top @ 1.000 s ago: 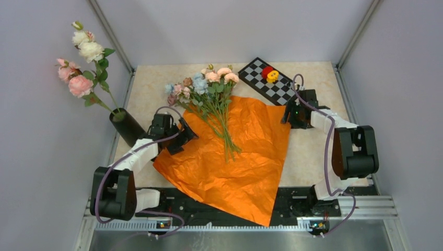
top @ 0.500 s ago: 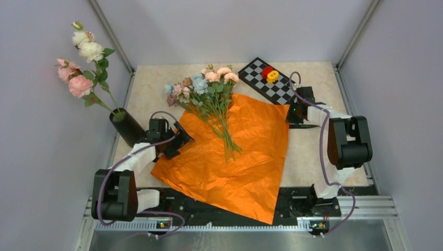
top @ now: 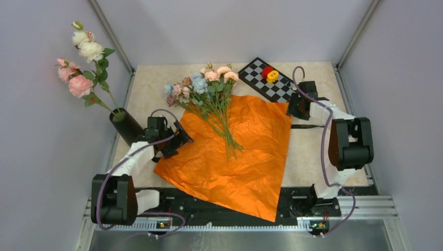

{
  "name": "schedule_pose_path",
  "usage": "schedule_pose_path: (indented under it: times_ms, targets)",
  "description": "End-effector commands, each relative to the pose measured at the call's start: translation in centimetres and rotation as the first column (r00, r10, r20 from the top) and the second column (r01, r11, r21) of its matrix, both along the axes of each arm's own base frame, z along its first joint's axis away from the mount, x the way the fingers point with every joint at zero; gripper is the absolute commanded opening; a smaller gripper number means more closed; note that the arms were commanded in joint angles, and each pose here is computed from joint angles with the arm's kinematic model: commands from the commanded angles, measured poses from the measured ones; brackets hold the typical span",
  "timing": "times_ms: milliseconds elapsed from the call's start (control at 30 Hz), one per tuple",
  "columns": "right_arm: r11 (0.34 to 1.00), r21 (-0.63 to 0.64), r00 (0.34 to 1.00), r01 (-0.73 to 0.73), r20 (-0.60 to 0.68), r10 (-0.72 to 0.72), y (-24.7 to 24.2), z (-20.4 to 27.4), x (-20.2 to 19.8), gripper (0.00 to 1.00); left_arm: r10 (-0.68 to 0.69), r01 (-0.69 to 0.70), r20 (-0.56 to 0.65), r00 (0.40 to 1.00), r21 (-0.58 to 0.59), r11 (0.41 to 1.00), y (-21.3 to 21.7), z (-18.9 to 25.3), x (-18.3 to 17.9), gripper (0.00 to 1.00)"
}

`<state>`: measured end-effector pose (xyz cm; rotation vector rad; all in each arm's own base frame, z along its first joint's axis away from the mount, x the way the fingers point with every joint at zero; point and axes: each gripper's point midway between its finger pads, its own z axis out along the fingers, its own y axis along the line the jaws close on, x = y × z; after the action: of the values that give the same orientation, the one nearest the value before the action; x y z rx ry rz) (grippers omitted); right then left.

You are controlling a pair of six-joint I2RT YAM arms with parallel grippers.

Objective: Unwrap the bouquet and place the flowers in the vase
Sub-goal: Pick up the fake flower from the wrapping paper.

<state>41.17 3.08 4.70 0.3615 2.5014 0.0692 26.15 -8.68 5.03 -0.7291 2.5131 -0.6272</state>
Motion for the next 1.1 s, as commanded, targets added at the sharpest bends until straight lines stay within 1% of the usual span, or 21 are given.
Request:
schedule_pose_path:
  times_ms: [0, 100, 200, 267, 333, 400, 433, 533, 633, 767, 933, 1067]
  targets:
    - [0.999, -0.042, 0.987, 0.004, 0.160, 0.003, -0.3, 6.7, 0.7, 0.58, -0.096, 0.083, 0.139, 0.986, 0.097, 0.992, 0.9, 5.9, 1.9, 0.99]
    - [0.996, -0.032, 0.967, -0.080, 0.238, 0.086, 2.5, 9.7, -0.1, 0.58, -0.167, 0.143, 0.164, 0.972, 0.152, 0.978, 1.1, 9.0, 2.8, 0.99]
    - [0.968, 0.046, 0.923, -0.248, 0.315, 0.221, 7.7, 11.4, -1.5, 0.58, -0.228, 0.185, 0.234, 0.945, 0.192, 0.964, 1.0, 12.3, 4.1, 0.99]
    - [0.912, 0.107, 0.869, -0.396, 0.366, 0.334, 12.0, 12.1, -2.7, 0.57, -0.243, 0.179, 0.292, 0.925, 0.228, 0.957, 1.3, 14.3, 5.2, 0.99]
    - [0.854, 0.128, 0.818, -0.504, 0.387, 0.425, 15.7, 12.2, -4.0, 0.56, -0.260, 0.163, 0.348, 0.901, 0.283, 0.945, 1.9, 16.1, 6.4, 0.99]
    - [0.776, 0.157, 0.757, -0.611, 0.403, 0.515, 19.5, 12.2, -5.3, 0.55, -0.274, 0.136, 0.385, 0.881, 0.348, 0.927, 2.8, 17.3, 7.7, 0.99]
    - [0.733, 0.179, 0.728, -0.656, 0.408, 0.551, 21.2, 12.0, -6.0, 0.55, -0.297, 0.147, 0.398, 0.868, 0.366, 0.919, 2.8, 17.6, 8.2, 0.99]
    - [0.616, 0.230, 0.648, -0.753, 0.419, 0.636, 25.2, 11.3, -7.8, 0.50, -0.358, 0.216, 0.411, 0.838, 0.351, 0.911, 1.6, 17.6, 8.4, 0.99]
    - [0.540, 0.252, 0.592, -0.803, 0.441, 0.674, 27.4, 10.3, -8.7, 0.47, -0.388, 0.248, 0.431, 0.815, 0.344, 0.905, 1.0, 17.2, 8.0, 0.99]
    - [0.492, 0.311, 0.582, -0.813, 0.409, 0.703, 28.9, 7.2, -8.4, 0.44, -0.368, 0.235, 0.433, 0.823, 0.331, 0.914, 1.1, 16.5, 7.7, 0.99]
    - [0.469, 0.354, 0.582, -0.809, 0.364, 0.727, 29.5, 4.2, -8.4, 0.41, -0.360, 0.241, 0.435, 0.825, 0.305, 0.921, 0.7, 16.5, 7.5, 0.99]
    - [0.450, 0.371, 0.573, -0.812, 0.360, 0.736, 29.8, 3.3, -8.7, 0.40, -0.363, 0.257, 0.430, 0.827, 0.286, 0.923, 0.3, 16.2, 7.3, 0.99]
